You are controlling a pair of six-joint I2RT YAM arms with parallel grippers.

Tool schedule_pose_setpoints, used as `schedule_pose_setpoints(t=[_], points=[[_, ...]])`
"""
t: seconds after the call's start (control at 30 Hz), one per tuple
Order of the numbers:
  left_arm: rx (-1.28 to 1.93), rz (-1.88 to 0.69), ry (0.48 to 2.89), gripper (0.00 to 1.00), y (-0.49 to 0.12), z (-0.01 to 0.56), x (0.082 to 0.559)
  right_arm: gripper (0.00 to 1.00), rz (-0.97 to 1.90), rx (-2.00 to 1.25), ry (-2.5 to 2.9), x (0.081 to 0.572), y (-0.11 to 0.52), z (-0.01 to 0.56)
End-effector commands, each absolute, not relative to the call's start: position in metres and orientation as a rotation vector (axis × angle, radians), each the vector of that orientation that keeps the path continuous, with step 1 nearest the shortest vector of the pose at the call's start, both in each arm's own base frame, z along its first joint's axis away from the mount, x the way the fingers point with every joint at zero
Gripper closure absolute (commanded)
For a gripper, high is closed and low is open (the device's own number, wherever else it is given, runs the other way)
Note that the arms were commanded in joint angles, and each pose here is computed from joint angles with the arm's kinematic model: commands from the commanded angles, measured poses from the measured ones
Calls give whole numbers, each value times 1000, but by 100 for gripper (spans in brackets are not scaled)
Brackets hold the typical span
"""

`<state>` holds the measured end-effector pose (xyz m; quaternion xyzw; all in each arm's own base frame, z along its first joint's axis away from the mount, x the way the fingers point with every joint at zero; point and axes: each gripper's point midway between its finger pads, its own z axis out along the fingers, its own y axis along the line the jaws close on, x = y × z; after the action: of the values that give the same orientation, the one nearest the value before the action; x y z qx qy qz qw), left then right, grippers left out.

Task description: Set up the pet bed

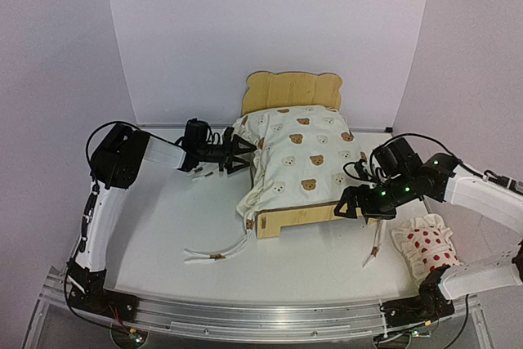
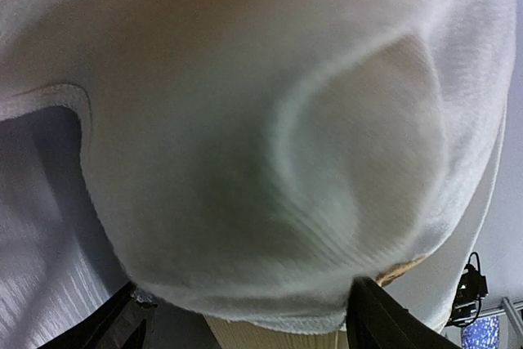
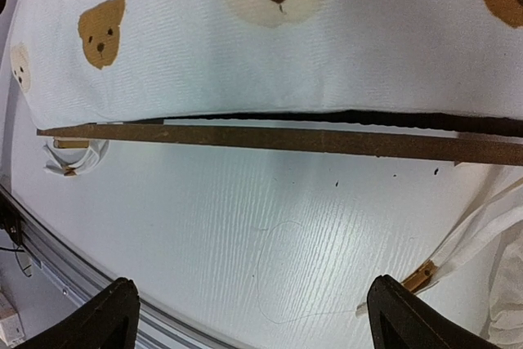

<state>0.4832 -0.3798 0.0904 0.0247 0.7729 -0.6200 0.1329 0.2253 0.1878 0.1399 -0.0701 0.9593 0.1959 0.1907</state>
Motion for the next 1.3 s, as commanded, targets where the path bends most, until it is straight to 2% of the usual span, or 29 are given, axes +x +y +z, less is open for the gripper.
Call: schedule_pose_setpoints(t=[0.0, 0.17, 0.3, 0.43, 0.53, 0.67, 1.27], points=[[99, -1840, 2216, 22, -395, 93, 490, 2, 583, -194, 2667, 226, 191, 146], [118, -1896, 2177, 24, -412, 95, 487, 2, 587, -188, 2668, 226, 192, 145], [116, -1991, 2098, 32, -420, 106, 483, 2, 597, -188, 2669, 226, 193, 144], [140, -2037, 2030, 46, -424, 123, 477, 2, 588, -187, 2668, 225, 191, 143], [193, -2031, 1989, 62, -427, 140, 472, 2, 589, -190, 2663, 225, 191, 143], [264, -1970, 1957, 73, -431, 167, 468, 2, 588, -193, 2656, 225, 191, 145], [519, -1760, 1774, 77, -454, 284, 448, 2, 578, -210, 2639, 226, 189, 142]])
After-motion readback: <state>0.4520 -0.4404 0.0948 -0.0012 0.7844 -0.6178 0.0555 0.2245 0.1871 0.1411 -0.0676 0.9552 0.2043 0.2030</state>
